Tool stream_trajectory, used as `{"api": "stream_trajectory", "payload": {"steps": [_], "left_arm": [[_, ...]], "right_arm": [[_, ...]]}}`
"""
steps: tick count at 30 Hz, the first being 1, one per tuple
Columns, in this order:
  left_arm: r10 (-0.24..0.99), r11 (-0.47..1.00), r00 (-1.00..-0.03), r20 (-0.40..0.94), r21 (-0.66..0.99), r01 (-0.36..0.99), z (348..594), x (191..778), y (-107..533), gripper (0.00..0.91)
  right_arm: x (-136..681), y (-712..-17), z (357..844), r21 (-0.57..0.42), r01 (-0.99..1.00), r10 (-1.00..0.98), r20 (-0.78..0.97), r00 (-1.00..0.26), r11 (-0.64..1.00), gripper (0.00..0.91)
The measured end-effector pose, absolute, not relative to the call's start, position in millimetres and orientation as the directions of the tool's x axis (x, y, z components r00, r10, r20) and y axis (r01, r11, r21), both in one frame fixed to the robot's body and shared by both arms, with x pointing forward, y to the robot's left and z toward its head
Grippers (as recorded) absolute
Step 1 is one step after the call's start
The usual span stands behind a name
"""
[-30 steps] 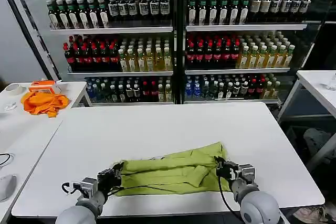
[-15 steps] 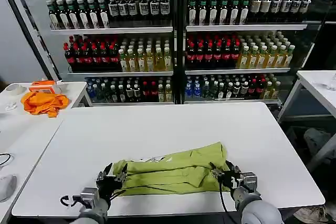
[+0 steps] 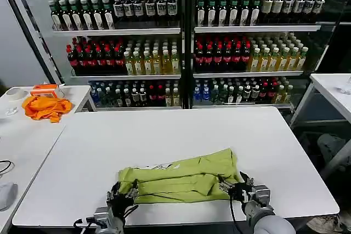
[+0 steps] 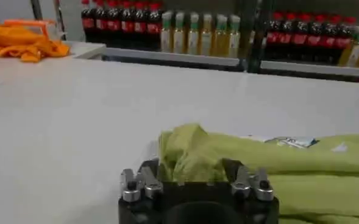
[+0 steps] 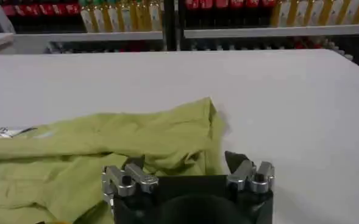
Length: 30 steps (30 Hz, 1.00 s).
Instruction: Fold and organize the clothes.
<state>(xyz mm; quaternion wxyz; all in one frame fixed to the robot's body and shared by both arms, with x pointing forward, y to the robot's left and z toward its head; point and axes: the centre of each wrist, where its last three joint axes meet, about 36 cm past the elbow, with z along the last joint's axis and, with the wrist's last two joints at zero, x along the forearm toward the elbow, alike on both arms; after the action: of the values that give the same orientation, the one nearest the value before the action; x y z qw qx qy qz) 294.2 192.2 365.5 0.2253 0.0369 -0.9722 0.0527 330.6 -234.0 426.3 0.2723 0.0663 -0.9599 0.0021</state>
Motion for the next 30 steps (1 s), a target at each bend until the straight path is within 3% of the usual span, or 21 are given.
{"api": "stream_trajectory", "payload": {"steps": [15, 30], "left_arm": [[-0.054, 0.972, -0.91, 0.41, -0.185, -0.142, 360.7, 290.1, 192.8, 0.02], [-0.235, 0.94, -0.923, 0.305, -0.17, -0.296, 421.6, 299.1, 319.8, 0.02]], "right_arm": [[331.6, -233.7, 428.1, 0.032, -0.116, -0.115, 0.516, -0.849, 0.993, 0.907], [339.2, -234.8, 431.1, 0.033, -0.116, -0.117, 0.505, -0.855, 0.993, 0.907]]}}
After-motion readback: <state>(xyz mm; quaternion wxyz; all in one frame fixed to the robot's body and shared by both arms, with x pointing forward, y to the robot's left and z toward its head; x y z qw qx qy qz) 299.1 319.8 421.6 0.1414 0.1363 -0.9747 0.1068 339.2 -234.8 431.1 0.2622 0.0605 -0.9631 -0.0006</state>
